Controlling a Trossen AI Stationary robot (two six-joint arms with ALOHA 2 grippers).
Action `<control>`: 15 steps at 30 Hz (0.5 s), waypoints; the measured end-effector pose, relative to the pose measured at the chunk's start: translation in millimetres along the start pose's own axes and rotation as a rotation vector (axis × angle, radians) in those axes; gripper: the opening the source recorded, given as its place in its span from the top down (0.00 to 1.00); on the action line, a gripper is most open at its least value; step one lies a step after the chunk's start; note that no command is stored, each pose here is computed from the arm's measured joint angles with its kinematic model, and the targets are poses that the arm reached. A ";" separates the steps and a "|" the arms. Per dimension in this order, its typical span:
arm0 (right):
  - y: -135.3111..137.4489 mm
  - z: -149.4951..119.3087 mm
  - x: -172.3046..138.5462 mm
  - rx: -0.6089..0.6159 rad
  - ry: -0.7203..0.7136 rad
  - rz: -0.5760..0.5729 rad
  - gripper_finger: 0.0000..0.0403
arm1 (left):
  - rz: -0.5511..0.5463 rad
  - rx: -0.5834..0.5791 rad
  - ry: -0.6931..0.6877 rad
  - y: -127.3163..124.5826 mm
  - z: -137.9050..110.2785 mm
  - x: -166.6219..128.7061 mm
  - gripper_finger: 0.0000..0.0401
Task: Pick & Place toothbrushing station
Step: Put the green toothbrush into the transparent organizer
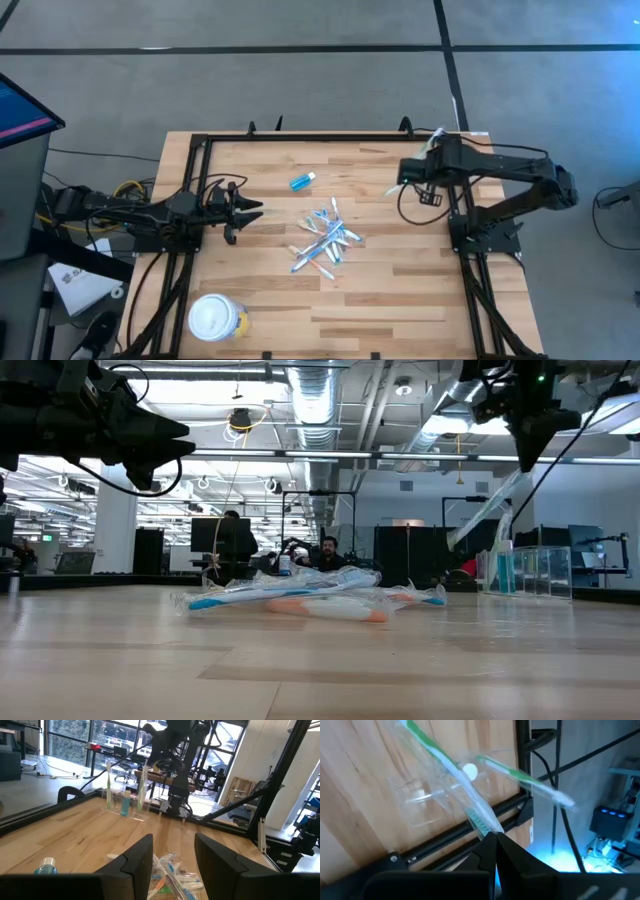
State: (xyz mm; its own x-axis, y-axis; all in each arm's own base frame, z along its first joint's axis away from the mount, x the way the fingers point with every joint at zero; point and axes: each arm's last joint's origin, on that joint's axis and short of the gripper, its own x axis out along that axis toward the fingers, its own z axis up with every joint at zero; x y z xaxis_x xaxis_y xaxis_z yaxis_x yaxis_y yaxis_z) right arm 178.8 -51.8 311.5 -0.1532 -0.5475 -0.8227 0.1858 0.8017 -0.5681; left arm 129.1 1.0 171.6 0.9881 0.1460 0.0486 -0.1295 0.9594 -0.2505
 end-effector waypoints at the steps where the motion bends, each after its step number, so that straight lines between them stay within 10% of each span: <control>1: -2.9 -2.4 -0.5 0.012 -0.008 0.001 1.00 | 0.000 0.000 0.000 0.0 -0.1 0.0 0.65; 15: -30.6 -40.1 -7.5 0.135 -0.066 0.024 1.00 | 0.004 -0.024 0.012 0.3 -1.4 0.8 0.65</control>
State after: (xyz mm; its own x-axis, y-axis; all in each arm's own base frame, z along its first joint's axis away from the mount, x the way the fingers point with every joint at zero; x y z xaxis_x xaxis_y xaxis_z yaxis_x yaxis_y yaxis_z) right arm 135.4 -62.6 335.9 -0.0834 -0.5468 -0.8331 0.3185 0.7776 -0.5422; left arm 130.0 1.0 170.1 0.9886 0.1464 0.0359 -0.1312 0.9529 -0.2734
